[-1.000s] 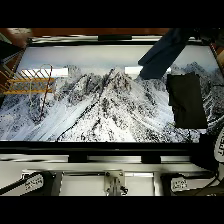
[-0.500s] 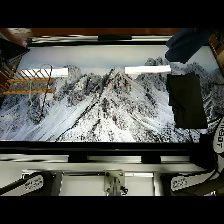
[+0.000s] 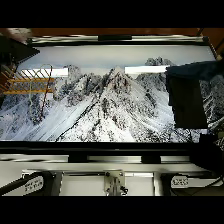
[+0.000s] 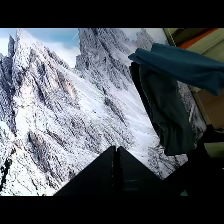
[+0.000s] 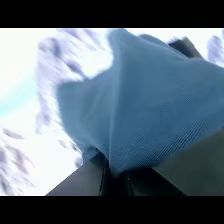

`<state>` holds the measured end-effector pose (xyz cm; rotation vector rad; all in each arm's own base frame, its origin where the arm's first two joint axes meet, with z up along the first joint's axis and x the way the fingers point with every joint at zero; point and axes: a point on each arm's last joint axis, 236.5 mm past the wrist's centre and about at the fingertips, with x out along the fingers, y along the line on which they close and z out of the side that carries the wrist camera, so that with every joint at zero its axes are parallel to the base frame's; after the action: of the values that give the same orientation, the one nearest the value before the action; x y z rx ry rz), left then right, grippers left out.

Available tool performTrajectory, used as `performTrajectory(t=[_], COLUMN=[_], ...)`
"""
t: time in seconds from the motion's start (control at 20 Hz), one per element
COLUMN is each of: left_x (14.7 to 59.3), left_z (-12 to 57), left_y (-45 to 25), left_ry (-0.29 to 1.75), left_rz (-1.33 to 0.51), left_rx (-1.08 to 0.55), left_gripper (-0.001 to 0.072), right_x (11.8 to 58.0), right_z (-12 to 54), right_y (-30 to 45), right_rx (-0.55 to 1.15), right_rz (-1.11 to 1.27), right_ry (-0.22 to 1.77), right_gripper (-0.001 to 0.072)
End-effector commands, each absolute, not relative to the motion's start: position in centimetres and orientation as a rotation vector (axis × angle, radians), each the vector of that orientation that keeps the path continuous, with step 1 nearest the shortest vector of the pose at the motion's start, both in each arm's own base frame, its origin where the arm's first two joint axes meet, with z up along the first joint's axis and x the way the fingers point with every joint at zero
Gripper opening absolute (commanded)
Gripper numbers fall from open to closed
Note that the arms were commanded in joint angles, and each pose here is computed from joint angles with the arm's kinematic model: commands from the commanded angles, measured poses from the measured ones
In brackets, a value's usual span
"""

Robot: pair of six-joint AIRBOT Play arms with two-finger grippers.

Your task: Fold the shirts.

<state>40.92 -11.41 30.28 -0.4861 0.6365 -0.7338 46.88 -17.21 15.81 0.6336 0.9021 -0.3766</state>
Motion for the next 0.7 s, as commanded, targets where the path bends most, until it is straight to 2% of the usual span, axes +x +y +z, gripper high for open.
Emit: performTrajectory(t=[0.0,0.4,0.55,0.6,0.65], left_x=[40.7,40.5,40.6,40.7,40.8], left_z=[30.3,30.2,30.1,30.0,30.0], left_y=[-12.2,-12.9,-12.9,-12.9,-12.9], left_ry=[0.627,0.624,0.627,0.629,0.631], left_rz=[-0.763,-0.784,-0.784,-0.783,-0.783], left_rx=[-0.445,-0.424,-0.426,-0.428,-0.429], left_gripper=[0.0029,0.003,0.003,0.0029,0.003], right_x=[38.5,34.3,33.0,32.9,32.6], right_z=[12.5,2.7,0.7,0.5,0.7], right_y=[-16.8,-12.3,-12.8,-13.4,-14.2], right_rx=[0.644,0.67,0.645,0.624,0.577], right_rz=[-0.523,-0.551,-0.599,-0.621,-0.624], right_ry=[1.245,1.569,1.612,1.602,1.605], right_gripper=[0.0067,0.0067,0.0076,0.0185,0.0499])
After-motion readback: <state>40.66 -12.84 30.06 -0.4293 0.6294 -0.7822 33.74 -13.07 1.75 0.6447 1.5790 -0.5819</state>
